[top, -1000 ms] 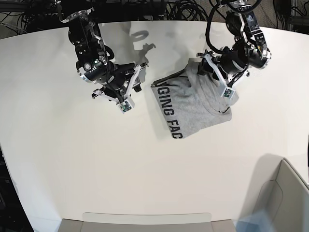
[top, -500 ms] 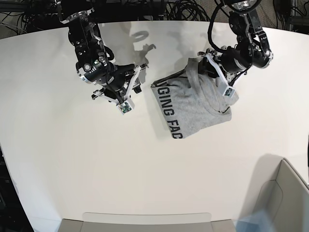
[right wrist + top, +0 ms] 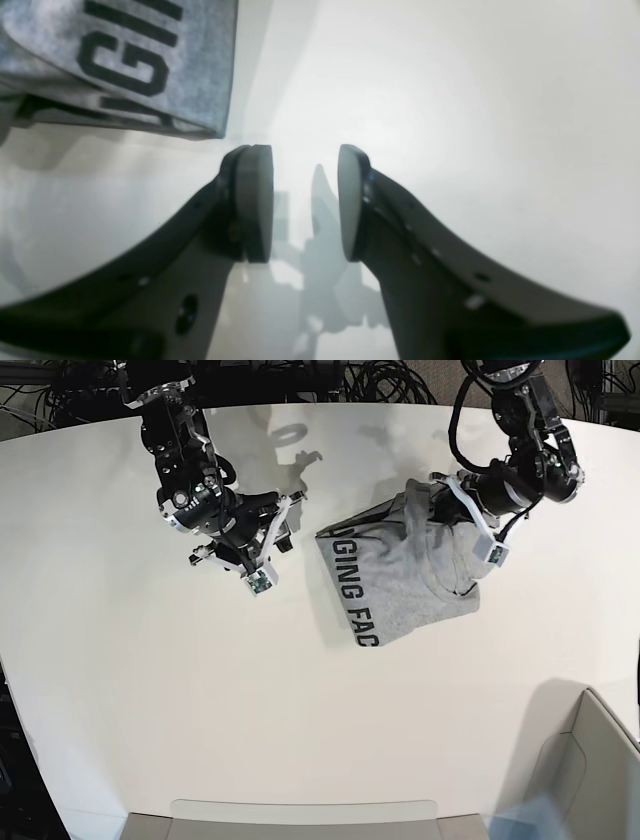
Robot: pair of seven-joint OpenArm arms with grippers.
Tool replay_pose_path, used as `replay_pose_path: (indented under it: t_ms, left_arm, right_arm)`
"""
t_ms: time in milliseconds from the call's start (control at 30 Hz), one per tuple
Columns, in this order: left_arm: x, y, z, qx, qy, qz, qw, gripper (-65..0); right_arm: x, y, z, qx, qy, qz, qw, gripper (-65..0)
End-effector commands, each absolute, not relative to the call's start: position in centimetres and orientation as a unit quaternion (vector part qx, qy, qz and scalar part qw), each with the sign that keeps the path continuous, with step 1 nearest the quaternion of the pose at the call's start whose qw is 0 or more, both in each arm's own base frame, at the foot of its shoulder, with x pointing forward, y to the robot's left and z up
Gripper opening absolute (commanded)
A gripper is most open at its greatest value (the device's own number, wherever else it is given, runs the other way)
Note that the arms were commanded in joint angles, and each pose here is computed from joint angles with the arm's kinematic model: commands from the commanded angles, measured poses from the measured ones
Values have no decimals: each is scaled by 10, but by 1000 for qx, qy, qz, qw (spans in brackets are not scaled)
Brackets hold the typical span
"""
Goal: Fold the T-shirt properly
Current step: 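Grasp the bundle's edge with the left gripper and tuck it under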
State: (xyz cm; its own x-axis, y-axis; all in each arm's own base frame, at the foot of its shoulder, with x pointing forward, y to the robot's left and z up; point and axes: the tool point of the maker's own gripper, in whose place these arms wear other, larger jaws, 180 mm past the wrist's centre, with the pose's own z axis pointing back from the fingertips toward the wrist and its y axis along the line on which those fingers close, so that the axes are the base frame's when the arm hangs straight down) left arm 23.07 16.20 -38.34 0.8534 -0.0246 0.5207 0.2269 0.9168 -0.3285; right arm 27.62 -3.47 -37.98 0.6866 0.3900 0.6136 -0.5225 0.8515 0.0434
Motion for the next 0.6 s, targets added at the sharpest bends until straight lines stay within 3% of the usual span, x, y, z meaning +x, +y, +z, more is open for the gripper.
replay_pose_path:
  t_ms: [0,200,467,567]
  left_arm:
    - [238,177,-374,-176,-284,-58,941,-650]
    - [235,220,-367,-132,-291,-35,947,-650]
    - [230,239,-375,-120,-270,-33,955,-650]
    - [230,242,-378,-118,-264,-32,957,-585]
  right_arm:
    - [285,-33,-368,112,-330,250,904,-446]
    - [285,-33,-368,112,-330,250,904,-446]
    - [285,-32,-368,112,-330,251,903,-446]
    - [285,-32,-367,112,-331,251,903,-446]
